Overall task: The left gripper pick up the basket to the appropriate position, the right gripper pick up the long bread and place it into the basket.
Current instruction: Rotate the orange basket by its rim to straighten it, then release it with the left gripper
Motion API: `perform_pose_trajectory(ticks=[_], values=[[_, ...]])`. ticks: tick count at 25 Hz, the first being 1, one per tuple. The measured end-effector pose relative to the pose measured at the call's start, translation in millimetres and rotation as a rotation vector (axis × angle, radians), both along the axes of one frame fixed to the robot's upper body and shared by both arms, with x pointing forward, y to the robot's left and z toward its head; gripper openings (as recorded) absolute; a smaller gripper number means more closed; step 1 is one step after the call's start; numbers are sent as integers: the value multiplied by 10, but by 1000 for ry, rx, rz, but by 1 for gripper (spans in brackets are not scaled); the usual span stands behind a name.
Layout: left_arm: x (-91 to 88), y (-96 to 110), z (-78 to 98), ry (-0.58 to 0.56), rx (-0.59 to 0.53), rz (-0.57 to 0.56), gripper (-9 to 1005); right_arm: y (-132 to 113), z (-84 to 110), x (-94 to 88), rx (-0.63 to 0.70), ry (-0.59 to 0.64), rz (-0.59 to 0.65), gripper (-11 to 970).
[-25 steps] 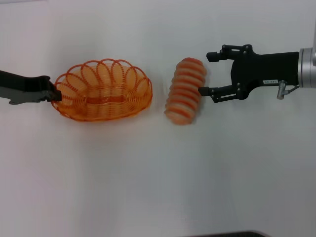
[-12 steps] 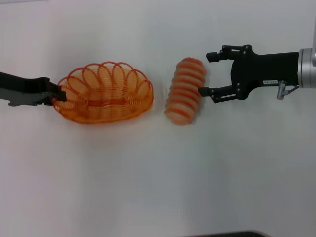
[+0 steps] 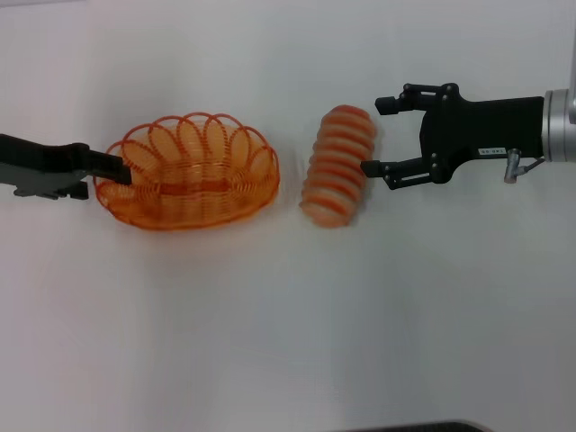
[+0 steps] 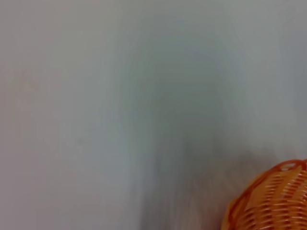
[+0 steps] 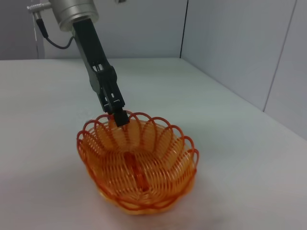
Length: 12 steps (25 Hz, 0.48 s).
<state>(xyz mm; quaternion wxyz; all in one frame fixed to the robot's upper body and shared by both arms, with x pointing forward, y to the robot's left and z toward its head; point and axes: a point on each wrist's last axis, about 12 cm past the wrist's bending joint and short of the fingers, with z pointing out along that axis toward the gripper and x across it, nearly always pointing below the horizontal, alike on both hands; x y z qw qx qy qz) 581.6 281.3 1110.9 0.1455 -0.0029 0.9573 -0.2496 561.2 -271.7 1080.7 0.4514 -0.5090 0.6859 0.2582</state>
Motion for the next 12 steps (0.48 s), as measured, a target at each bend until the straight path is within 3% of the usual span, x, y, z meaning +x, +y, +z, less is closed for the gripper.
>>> perform_pose_trajectory(ticks=[7,12], values=[[-4,-4,11,2,-3,-4,735,1,-5,-1,-1,0,0,913],[0,10,27,-3,-7,-4,734,4,-9,-2,1,1,-3,913]])
